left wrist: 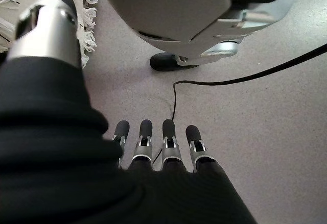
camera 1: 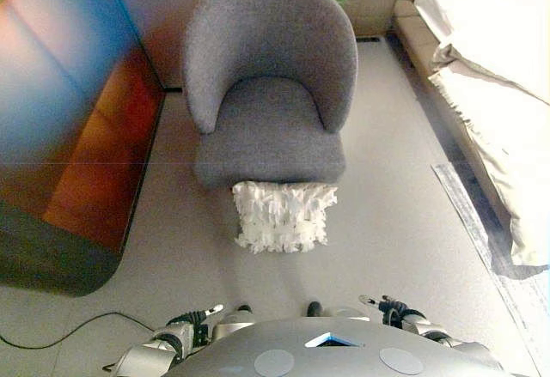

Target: Pick up the cushion and take it to the sofa

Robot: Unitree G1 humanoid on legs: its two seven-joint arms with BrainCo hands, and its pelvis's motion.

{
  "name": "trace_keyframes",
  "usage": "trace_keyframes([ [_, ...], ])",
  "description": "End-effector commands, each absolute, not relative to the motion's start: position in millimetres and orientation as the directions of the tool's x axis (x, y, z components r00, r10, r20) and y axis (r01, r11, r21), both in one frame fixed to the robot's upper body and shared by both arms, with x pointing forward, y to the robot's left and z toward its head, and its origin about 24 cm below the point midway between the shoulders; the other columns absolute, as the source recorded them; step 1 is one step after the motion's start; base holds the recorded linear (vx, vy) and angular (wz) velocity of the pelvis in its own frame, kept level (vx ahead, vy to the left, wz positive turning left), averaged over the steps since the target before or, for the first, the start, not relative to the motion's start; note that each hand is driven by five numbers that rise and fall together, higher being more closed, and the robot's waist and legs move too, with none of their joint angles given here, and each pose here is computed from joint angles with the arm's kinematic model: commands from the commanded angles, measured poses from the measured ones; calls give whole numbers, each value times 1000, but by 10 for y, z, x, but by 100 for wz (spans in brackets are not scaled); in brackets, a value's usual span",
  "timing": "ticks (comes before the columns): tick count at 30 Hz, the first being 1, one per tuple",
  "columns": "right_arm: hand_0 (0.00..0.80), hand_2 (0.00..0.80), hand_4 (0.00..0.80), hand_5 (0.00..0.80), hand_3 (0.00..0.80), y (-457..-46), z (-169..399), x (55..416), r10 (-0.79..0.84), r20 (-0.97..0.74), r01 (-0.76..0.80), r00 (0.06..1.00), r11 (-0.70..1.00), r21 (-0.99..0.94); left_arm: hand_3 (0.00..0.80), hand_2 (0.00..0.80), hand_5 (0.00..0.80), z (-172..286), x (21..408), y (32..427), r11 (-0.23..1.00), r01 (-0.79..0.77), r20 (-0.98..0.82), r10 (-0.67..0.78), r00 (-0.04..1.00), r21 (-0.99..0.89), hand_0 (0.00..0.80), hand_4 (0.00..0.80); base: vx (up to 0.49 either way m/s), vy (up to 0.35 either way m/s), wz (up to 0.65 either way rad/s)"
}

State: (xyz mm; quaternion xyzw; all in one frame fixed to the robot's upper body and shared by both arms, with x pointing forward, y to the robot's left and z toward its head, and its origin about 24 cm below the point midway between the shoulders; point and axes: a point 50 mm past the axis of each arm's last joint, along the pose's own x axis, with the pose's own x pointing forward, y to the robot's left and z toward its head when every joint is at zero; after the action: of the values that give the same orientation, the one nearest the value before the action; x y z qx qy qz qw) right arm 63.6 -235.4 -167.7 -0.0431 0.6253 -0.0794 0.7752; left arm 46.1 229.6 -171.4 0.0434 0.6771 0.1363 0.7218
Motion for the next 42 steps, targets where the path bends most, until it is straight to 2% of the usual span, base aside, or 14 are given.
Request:
trace_keyframes([
  [1,0,0,0,0,0,-2277,-1672,803,-163,-958,26,235,987,-162,0,0,0,-1710,503,2297,948,-161,-960,280,19,273,0,0,0,0,0],
  [8,0,0,0,0,0,-2270,-1670,816,-163,-956,31,244,987,-160,0,0,0,-1713,495,2289,961,-125,-968,250,16,246,0,0,0,0,0],
  [24,0,0,0,0,0,-2252,-1665,861,-149,-954,30,261,989,-146,0,0,0,-1707,527,2300,956,-105,-960,277,32,273,0,0,1,-40,0],
  [30,0,0,0,0,0,-2272,-1662,855,-146,-956,17,255,989,-147,0,0,0,-1692,557,2350,943,-132,-948,315,53,305,0,0,13,-115,1],
  [36,0,0,0,0,0,-2327,-1613,1019,-153,-947,-14,281,987,-163,0,0,0,-1691,621,2323,939,-200,-951,299,74,280,0,0,-64,-153,-8],
  [42,0,0,0,0,0,-2397,-1593,1033,-172,-941,-11,291,983,-182,0,0,0,-1698,564,2331,938,-226,-955,286,74,264,0,0,146,42,-8],
])
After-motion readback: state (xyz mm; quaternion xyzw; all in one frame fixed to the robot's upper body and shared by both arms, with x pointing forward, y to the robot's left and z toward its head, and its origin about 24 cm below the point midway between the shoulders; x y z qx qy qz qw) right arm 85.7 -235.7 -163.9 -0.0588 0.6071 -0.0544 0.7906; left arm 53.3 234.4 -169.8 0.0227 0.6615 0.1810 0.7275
